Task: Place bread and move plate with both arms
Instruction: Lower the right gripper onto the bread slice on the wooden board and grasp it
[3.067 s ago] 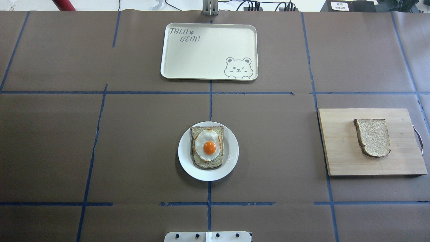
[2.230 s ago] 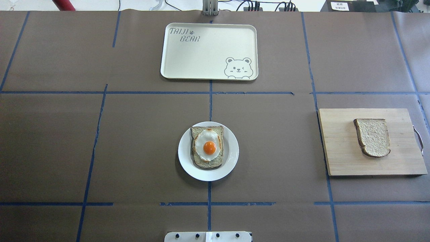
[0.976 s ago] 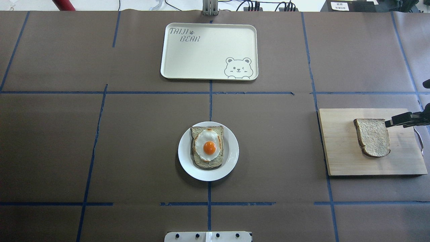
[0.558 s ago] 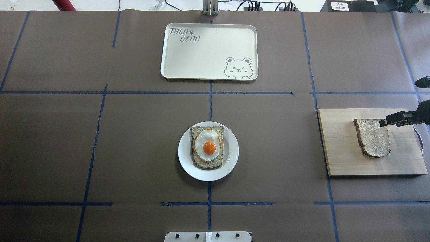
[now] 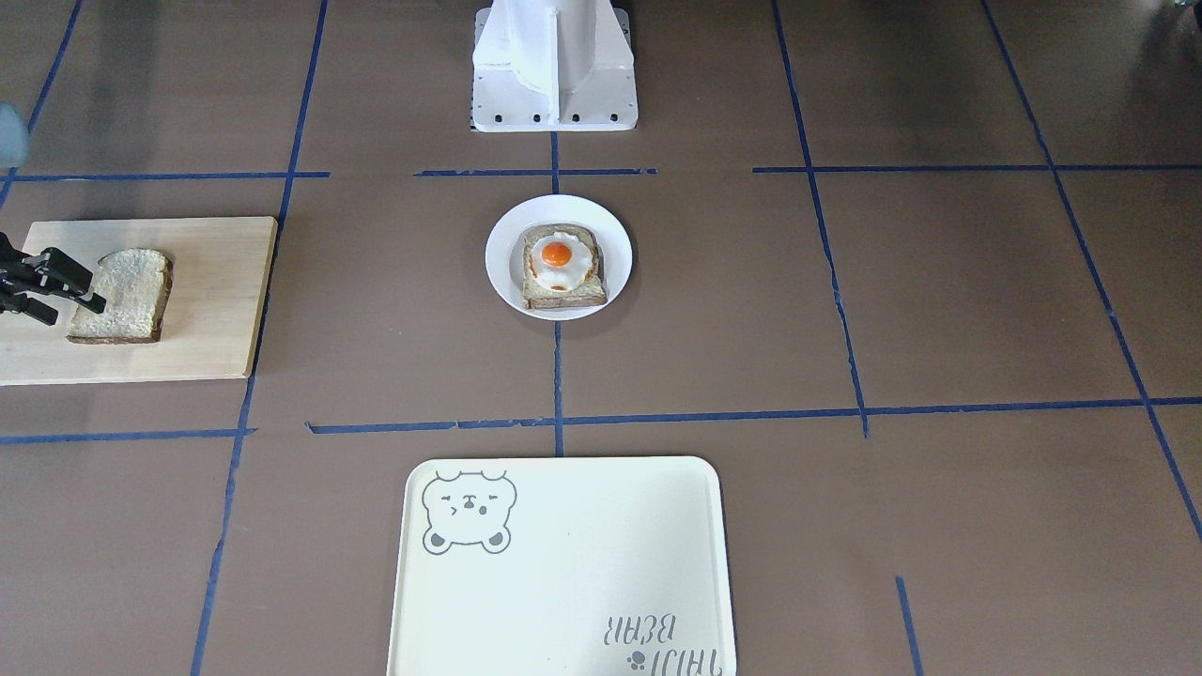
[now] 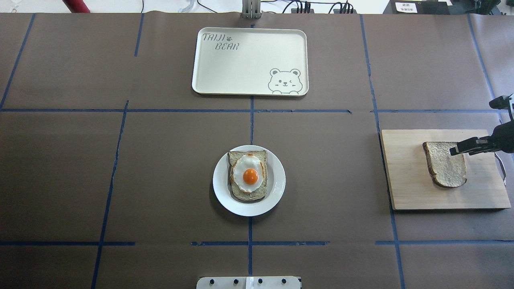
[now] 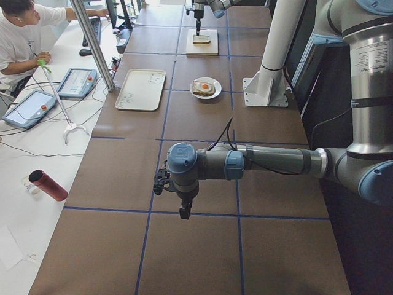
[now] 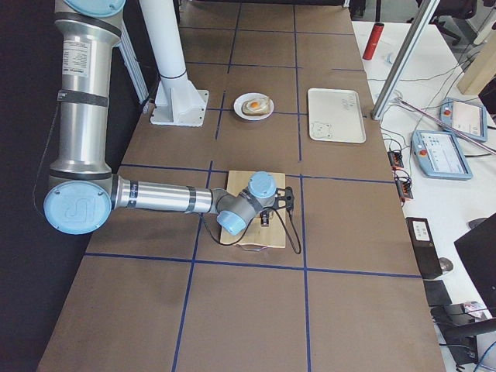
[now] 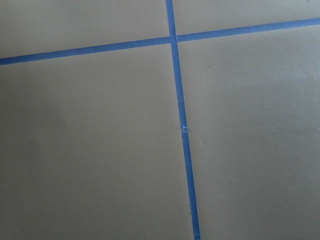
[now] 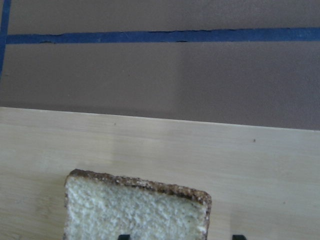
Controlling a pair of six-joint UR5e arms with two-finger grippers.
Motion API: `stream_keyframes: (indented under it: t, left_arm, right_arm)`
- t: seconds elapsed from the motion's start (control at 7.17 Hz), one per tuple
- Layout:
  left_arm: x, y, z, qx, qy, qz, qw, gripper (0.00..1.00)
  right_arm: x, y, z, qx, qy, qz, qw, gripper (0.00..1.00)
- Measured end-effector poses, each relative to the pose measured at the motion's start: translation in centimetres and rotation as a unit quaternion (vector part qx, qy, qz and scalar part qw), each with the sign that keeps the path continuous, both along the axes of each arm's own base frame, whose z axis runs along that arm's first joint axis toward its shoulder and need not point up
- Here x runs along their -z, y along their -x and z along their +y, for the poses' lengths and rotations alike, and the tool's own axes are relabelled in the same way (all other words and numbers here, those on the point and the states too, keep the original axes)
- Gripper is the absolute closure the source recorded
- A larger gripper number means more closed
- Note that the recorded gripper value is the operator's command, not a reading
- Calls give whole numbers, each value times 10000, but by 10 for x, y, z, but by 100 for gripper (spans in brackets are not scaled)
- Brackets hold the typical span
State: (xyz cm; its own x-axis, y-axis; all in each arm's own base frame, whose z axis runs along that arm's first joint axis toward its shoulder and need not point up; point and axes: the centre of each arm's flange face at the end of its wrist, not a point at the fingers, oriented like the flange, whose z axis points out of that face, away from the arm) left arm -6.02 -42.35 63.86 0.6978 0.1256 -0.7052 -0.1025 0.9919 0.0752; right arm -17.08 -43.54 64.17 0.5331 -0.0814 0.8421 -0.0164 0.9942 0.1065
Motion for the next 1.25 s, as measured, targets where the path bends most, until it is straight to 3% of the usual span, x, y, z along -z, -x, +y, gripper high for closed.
stream_keyframes:
  t: [0.28,0.7,0.84,0.98,1.25]
  left_arm:
    - [-1,0,0,0,5,0,10000,0]
    - [-2,0,0,0,22,0,10000,0]
    - [-3,0,0,0,31,0,10000,0]
    - [-4,0,0,0,42,0,10000,0]
    - [-6,0,1,0,57,-5,10000,0]
  right_arm:
    - [-2,3,1,36,13,8,10000,42]
    - [1,6,1,65,-4,-13,10000,45]
    - [1,7,1,74,-10,-18,10000,52]
    - [2,7,1,79,-16,-22,10000,65]
    - [2,9,1,101,-30,-25,9999,65]
